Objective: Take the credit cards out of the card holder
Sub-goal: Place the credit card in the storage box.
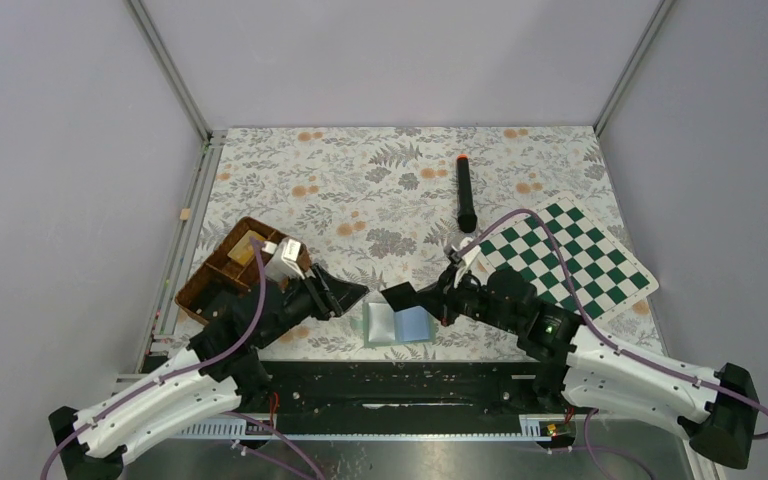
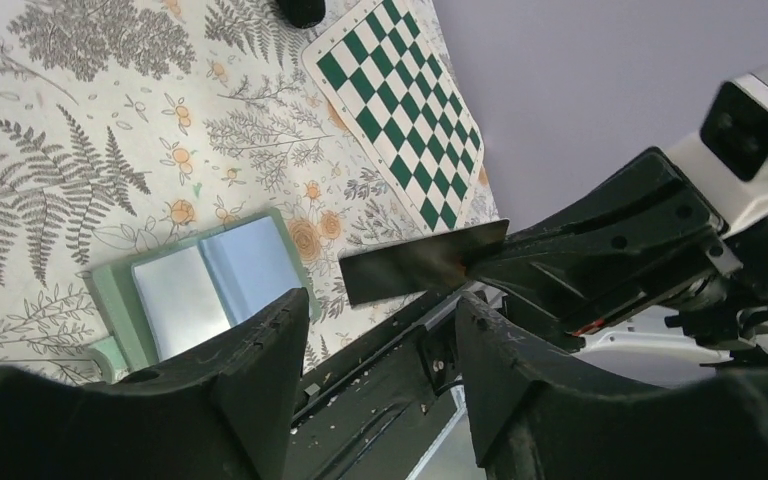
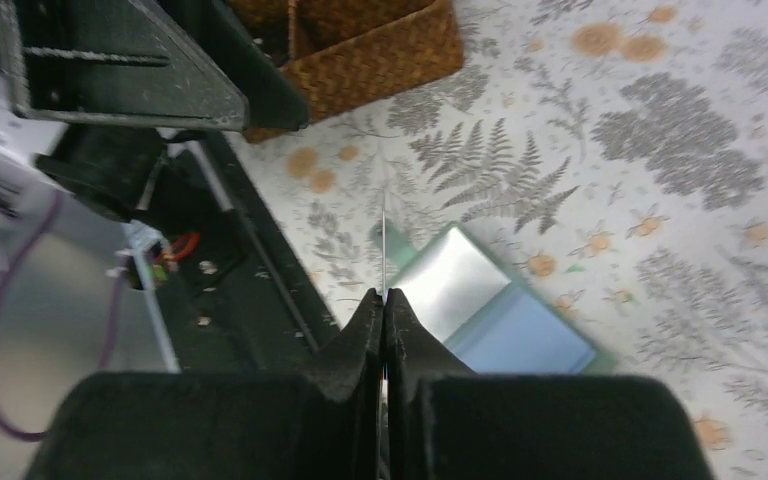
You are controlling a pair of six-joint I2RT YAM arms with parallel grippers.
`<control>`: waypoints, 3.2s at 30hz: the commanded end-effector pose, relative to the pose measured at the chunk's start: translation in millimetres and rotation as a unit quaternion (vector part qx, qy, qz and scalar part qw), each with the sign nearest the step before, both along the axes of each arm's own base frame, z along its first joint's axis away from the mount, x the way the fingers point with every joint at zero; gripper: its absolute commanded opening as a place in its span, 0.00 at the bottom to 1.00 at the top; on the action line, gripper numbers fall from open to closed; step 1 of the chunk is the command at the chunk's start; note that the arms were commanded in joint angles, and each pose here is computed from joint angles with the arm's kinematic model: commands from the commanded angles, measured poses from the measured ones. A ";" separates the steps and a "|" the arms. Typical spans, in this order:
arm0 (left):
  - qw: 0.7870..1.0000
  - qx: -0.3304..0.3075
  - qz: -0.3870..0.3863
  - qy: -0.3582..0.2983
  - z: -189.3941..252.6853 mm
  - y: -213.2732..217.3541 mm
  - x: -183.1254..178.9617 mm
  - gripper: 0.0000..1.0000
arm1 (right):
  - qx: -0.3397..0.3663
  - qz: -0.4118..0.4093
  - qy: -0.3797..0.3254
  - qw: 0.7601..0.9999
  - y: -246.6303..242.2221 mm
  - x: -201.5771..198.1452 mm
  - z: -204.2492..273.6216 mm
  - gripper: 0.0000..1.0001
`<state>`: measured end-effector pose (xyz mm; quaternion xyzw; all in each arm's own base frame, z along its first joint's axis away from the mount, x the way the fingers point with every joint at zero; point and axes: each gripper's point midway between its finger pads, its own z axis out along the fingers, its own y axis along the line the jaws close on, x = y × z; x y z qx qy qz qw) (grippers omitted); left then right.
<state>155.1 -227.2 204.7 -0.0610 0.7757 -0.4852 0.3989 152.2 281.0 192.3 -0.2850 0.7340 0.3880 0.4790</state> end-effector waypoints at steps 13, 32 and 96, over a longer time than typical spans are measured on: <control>0.996 -0.013 -0.086 -0.014 22.8 -27.8 -14.6 0.56 | 0.091 0.107 -0.007 0.990 1.2 -31.8 40.9 0.00; 0.982 -0.067 -0.043 0.169 -3.8 -60.4 0.9 0.62 | -0.132 0.116 -0.540 0.823 -7.1 -4.0 10.2 0.00; 0.911 -0.025 -0.398 -0.108 41.5 -89.0 -65.7 0.00 | 0.045 0.250 0.198 0.947 6.1 -52.2 49.6 0.15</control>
